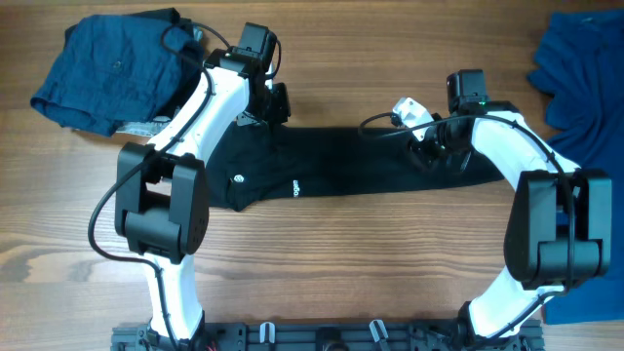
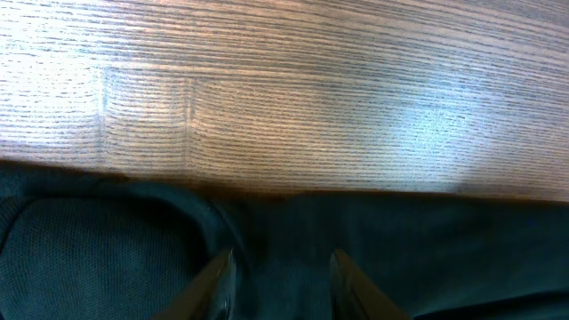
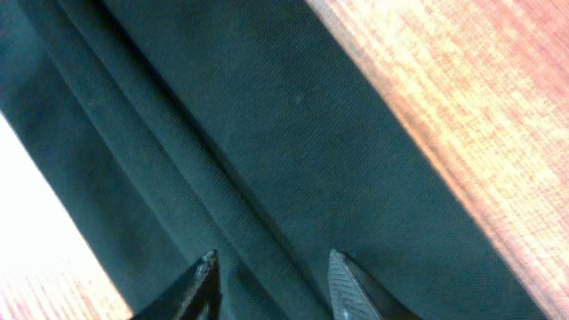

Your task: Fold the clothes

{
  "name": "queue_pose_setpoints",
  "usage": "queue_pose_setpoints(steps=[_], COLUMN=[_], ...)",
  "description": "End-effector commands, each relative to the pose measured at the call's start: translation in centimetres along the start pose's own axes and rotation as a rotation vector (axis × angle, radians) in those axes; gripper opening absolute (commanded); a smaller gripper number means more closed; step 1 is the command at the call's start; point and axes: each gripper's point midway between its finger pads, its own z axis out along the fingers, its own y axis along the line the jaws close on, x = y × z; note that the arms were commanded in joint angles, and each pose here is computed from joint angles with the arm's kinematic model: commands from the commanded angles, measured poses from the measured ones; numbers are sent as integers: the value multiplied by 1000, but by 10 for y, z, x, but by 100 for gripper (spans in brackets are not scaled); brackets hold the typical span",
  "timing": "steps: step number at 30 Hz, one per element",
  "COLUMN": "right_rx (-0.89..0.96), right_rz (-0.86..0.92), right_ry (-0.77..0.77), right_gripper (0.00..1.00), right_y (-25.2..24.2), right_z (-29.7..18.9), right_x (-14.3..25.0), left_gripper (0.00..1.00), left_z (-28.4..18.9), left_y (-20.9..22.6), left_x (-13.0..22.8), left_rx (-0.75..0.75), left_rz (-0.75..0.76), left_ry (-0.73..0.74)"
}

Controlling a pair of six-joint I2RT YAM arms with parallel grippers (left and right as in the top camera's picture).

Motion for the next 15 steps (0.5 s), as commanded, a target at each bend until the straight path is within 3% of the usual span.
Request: queue_pose_setpoints(steps=[1, 11, 15], right_rx=[-31, 11, 12], right_rz=[-11, -38, -9], right_ry=[-25, -64, -66], right_gripper=[44, 45, 30], right_y=[10, 7, 7], right_z=[0, 18, 17], right_x=[-1, 7, 7], left_gripper=[35, 35, 35], left_z=[2, 2, 2], left_y=[-1, -1, -1], left_x=[-3, -2, -3], left_rx=[-8, -8, -8], left_rz=[9, 10, 9], left_ry=[-6, -6, -6])
